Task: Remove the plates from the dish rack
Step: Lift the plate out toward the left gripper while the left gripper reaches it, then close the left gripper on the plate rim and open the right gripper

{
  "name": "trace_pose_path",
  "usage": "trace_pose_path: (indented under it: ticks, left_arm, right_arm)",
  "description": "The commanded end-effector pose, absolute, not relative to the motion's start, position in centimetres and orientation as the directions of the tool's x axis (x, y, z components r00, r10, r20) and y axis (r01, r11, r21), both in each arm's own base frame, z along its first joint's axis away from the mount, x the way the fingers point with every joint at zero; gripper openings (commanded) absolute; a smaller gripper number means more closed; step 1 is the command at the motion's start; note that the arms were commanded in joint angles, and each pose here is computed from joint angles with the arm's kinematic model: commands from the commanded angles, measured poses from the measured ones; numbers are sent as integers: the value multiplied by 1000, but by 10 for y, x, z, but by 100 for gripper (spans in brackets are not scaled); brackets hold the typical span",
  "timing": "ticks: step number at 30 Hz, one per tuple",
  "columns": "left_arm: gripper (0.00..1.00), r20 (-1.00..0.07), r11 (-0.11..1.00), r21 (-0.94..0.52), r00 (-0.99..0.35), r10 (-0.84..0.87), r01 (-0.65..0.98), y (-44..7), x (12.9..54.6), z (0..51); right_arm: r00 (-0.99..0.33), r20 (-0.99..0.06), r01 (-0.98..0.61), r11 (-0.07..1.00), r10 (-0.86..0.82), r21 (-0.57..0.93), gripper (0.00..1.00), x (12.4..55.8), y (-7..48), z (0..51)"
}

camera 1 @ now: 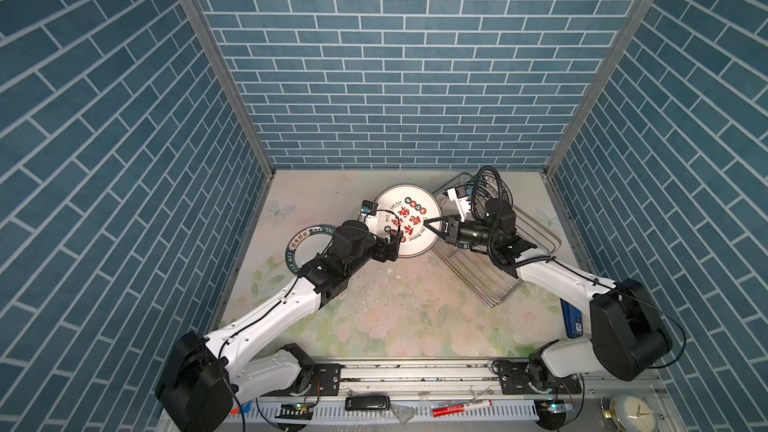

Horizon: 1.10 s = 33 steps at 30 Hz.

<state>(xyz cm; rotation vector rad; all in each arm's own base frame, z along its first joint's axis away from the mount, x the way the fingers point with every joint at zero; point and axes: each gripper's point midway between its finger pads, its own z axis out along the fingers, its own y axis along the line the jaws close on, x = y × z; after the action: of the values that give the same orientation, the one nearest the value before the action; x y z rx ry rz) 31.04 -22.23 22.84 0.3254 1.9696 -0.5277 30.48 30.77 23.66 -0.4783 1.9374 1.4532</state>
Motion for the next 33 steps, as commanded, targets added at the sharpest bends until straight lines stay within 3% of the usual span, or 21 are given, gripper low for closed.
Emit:
trace_pose_path:
  ticks: [1,7,12,20,28,30,33]
  left_arm:
    - [86,-906,859,-240,-421,-31,453,-221,309,234]
    - [56,-886,833,-285,-462,-40,475,-229,313,224]
    - [44,-870,810,-325,-489,-54,489,-234,314,221]
    - [17,-859,780,-348,-510,-44,520,-242,315,215]
    - [4,-847,791,-349,-530,-37,503,-241,320,207]
    - [0,-840,788,-365,-540,-49,497,-240,322,204]
    - [0,-830,790,-376,-556,-55,483,-238,325,201]
  right_arm:
    - [-694,-710,-678,223,120,701,3,299,313,257]
    - [-722,-681,-656,192,122,730,4,300,317,252]
    - [-735,-669,-649,173,106,741,10,302,322,247]
    - [-731,-675,-657,168,100,735,20,300,322,248]
    - [-725,-684,-663,183,85,726,34,298,322,247]
    - [-720,-689,-665,205,81,719,45,299,320,245]
    - [-712,-698,-669,226,82,709,53,300,318,245]
